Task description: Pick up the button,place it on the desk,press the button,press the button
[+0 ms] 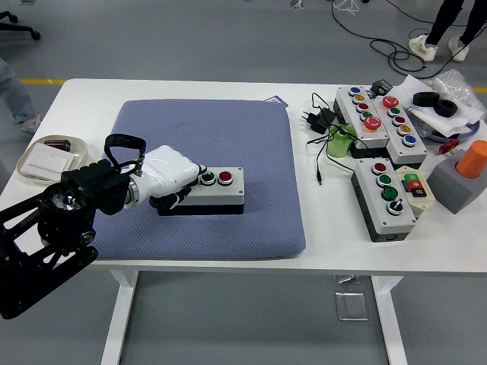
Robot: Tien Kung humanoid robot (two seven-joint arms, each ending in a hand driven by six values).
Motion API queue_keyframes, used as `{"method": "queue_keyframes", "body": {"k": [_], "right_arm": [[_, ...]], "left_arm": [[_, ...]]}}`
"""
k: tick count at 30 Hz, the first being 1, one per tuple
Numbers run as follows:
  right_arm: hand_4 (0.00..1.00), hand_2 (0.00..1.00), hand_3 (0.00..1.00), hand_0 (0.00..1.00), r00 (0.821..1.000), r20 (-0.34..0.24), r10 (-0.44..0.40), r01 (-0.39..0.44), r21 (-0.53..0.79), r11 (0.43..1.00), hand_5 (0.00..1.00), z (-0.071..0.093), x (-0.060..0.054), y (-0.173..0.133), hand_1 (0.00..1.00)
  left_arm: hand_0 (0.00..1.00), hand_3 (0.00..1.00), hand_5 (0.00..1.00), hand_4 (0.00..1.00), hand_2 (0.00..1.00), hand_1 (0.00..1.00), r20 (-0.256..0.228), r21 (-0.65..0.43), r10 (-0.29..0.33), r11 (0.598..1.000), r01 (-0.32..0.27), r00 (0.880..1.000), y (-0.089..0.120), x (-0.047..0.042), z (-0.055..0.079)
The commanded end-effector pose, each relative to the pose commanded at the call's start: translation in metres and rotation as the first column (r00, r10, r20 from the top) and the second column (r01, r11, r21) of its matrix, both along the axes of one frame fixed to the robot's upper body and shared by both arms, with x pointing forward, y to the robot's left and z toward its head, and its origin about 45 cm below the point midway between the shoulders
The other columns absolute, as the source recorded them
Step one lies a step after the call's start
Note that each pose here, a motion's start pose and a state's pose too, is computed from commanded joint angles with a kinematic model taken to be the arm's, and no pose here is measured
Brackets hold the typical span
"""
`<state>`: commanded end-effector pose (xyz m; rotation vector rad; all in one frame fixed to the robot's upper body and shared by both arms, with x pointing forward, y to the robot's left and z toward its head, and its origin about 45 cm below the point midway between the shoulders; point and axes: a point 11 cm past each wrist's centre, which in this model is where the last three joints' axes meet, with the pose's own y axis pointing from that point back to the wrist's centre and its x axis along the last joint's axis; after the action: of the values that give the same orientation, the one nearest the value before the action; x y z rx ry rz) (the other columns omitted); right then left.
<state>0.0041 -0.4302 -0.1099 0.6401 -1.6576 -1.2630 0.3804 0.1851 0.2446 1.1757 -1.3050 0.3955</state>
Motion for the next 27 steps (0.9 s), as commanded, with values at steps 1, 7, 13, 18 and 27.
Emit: {"method": "queue_keyframes", "body": {"k": [1, 7, 13, 18, 27], "right_arm": [[0.279, 0.539, 0.582, 0.627, 1.000, -0.001, 0.000, 0.000, 0.000, 1.000, 0.022, 0.000, 0.000, 0.000, 0.477], [0.279, 0.539, 0.582, 0.627, 1.000, -0.004, 0.000, 0.000, -0.001, 1.000, 0.022, 0.000, -0.003, -0.001, 0.477], [0.279, 0.539, 0.582, 0.627, 1.000, -0.007, 0.000, 0.000, -0.001, 1.000, 0.022, 0.000, -0.004, -0.001, 0.477], [0.280, 0.539, 0.582, 0.627, 1.000, -0.006, 0.004, -0.004, -0.002, 1.000, 0.022, 0.000, -0.002, -0.001, 0.477], [0.279, 0.539, 0.582, 0.627, 1.000, 0.000, 0.006, -0.006, -0.004, 1.000, 0.022, 0.000, 0.001, -0.001, 0.477]], "left_arm": [[0.050, 0.820, 0.002, 0.339, 0.029, 0.002, -0.006, 0.004, 0.001, 1.000, -0.001, 1.000, 0.000, -0.0001, -0.002], [0.049, 0.821, 0.002, 0.342, 0.029, 0.002, -0.006, 0.004, 0.008, 1.000, -0.008, 1.000, 0.002, 0.0005, -0.002], [0.051, 0.821, 0.002, 0.344, 0.030, 0.002, 0.065, -0.061, 0.004, 0.998, 0.000, 0.998, -0.004, 0.0035, 0.017], [0.051, 0.828, 0.002, 0.340, 0.029, 0.002, 0.105, -0.086, -0.003, 0.996, 0.012, 0.995, -0.009, 0.0071, 0.029], [0.050, 0.830, 0.002, 0.338, 0.028, 0.002, 0.088, -0.066, -0.028, 0.997, 0.034, 0.996, -0.016, 0.0065, 0.021]]}}
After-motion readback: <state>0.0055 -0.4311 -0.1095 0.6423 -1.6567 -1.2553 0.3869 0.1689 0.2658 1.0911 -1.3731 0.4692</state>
